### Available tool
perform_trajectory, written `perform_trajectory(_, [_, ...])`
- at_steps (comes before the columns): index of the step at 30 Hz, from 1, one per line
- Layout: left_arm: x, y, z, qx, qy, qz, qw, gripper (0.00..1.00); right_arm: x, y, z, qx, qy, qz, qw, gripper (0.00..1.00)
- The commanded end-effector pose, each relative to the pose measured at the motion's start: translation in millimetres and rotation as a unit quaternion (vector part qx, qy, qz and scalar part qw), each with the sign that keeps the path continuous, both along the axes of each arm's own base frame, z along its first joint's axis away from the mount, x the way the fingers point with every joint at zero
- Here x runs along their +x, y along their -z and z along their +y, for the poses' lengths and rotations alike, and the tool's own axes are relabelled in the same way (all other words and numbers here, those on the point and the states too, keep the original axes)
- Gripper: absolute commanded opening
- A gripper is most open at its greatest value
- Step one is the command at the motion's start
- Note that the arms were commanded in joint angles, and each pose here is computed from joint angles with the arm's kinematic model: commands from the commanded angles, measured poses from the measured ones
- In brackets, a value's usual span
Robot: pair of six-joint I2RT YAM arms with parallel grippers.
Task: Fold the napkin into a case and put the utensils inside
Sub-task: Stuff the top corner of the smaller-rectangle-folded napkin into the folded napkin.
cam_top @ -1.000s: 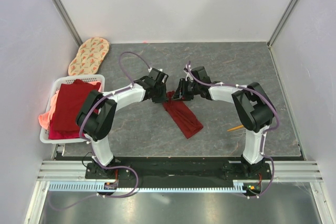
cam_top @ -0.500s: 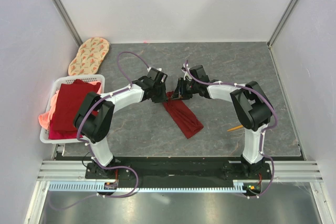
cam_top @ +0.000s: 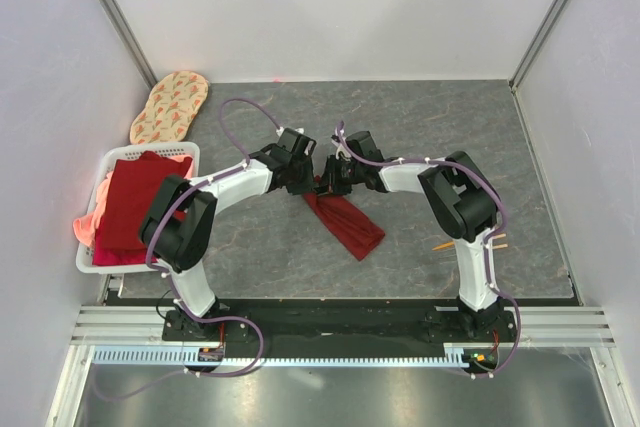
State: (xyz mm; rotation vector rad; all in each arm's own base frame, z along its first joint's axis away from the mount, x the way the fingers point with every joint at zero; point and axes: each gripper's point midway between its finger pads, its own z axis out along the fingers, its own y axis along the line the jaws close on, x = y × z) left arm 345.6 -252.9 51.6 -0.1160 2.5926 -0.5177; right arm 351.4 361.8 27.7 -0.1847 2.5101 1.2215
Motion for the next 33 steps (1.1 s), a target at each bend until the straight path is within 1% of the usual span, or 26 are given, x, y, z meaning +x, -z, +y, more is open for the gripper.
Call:
perform_trajectory(1, [1.3,-0.8,6.1,-0.003,-0.026,-0.005,1.000,0.02,-1.7,-32.8,-5.9,0.005,-0.009,-0.030,0.999,0.25])
perform_trajectory(2, [1.5,-5.1,8.7,-0.004,-0.027,-0.009,1.000,0.02,-2.3,-40.6,-10.6,-0.003,-0.010,-0.040,0.999,0.30])
perform_trajectory(3, [-1.4,-3.1,11.2,-0.002,-0.028,-0.006,1.000,0.02,0.1,-46.2,-14.3,-0.004,-0.008,-0.045,0.999,0.36])
perform_trajectory(6, [2.5,-9.2,17.1,0.005,-0.033,-0.020,0.999,0.02,5.2,-54.0,-22.2,-0.011,-0.001,-0.058,0.998,0.40])
perform_trajectory(13, [5.2,-14.4,13.7,0.000,-0.026,-0.023,0.999,0.02,21.0,-46.8,-13.8,-0.010,-0.009,-0.060,0.998,0.39])
perform_trajectory(16, [5.9,-14.5,12.7,-0.002,-0.025,-0.023,0.999,0.02,21.0,-34.9,-8.6,-0.012,-0.014,-0.047,0.999,0.36])
perform_trajectory(19, [8.4,-16.5,11.5,-0.005,-0.026,-0.028,0.999,0.02,17.2,-24.4,-3.1,-0.009,-0.017,-0.032,0.999,0.30])
perform_trajectory(20, [8.6,-17.2,10.3,-0.006,-0.025,-0.029,0.999,0.02,16.0,-22.6,-0.7,-0.005,-0.017,-0.028,0.999,0.25])
perform_trajectory(25, [12.9,-16.4,8.4,-0.007,-0.026,-0.030,0.999,0.02,6.4,-14.2,9.4,-0.001,-0.020,-0.017,1.000,0.12])
perform_trajectory(26, [13.4,-15.5,8.3,-0.007,-0.028,-0.028,0.999,0.02,0.8,-11.9,12.9,-0.002,-0.025,-0.016,1.000,0.00])
perform_trajectory(30, [13.1,-6.7,10.1,0.005,-0.030,-0.015,0.999,0.02,-11.6,-18.2,16.2,-0.001,-0.029,-0.006,1.000,0.00])
perform_trajectory(33, [9.9,-6.8,12.0,0.006,-0.030,-0.015,0.999,0.02,-12.7,-35.8,14.0,0.015,-0.014,-0.021,1.000,0.00])
